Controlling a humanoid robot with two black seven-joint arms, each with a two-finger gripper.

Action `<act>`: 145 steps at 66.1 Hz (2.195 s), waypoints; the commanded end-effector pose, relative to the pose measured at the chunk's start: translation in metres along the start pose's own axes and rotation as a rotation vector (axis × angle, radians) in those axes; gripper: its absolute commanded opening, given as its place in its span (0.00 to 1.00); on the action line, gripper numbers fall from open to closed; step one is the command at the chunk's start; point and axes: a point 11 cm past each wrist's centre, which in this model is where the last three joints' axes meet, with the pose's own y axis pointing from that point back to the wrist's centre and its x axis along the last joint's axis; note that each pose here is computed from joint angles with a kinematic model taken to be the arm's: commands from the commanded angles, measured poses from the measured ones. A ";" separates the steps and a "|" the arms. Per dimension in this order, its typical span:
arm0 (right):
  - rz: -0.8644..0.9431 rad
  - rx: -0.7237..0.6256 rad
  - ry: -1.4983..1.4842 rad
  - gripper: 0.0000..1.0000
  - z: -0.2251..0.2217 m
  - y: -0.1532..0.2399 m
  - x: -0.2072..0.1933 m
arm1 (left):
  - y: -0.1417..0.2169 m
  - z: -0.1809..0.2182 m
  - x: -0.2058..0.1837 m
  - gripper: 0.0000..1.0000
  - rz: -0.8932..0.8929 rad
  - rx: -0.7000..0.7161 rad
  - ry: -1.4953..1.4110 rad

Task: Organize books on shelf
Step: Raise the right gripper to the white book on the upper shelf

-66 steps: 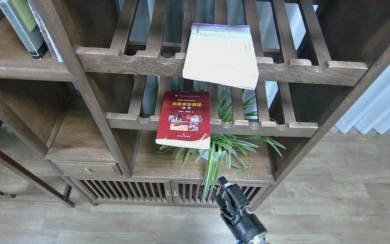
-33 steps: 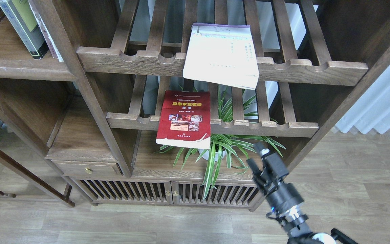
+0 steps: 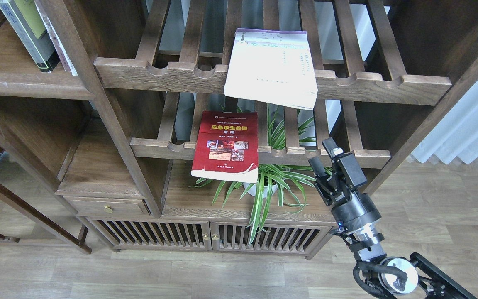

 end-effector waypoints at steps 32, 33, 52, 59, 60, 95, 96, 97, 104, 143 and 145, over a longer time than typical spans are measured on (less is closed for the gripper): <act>-0.134 -0.097 0.087 0.98 0.017 -0.025 -0.034 | 0.000 -0.001 0.002 1.00 0.007 0.001 0.003; -0.141 -0.100 0.089 0.98 0.017 -0.026 -0.036 | 0.000 -0.001 0.002 1.00 0.007 0.001 0.003; -0.246 -0.156 0.124 0.98 0.040 -0.044 -0.059 | 0.001 0.003 0.004 1.00 0.012 -0.010 0.002; -0.269 -0.169 0.126 0.98 0.051 -0.047 -0.062 | 0.001 0.003 0.005 1.00 0.014 -0.011 0.002; -0.272 -0.170 0.127 0.98 0.052 -0.047 -0.063 | 0.001 0.003 0.005 1.00 0.014 -0.011 0.002; -0.353 -0.175 0.152 0.99 0.051 -0.070 -0.084 | 0.003 0.002 0.010 1.00 0.031 -0.012 0.008; -0.353 -0.175 0.152 0.99 0.051 -0.070 -0.084 | 0.003 0.002 0.010 1.00 0.031 -0.012 0.009; -0.355 -0.175 0.149 0.99 0.052 -0.070 -0.084 | 0.003 0.002 0.011 1.00 0.032 -0.012 0.009; -0.360 -0.174 0.147 0.99 0.053 -0.072 -0.085 | 0.002 0.003 0.009 1.00 0.028 -0.013 0.009; -0.252 -0.141 0.133 0.99 0.058 -0.103 -0.081 | 0.000 0.005 0.009 1.00 0.025 -0.017 0.005; -0.251 -0.139 0.133 0.98 0.057 -0.104 -0.081 | 0.000 0.005 0.009 1.00 0.025 -0.018 0.005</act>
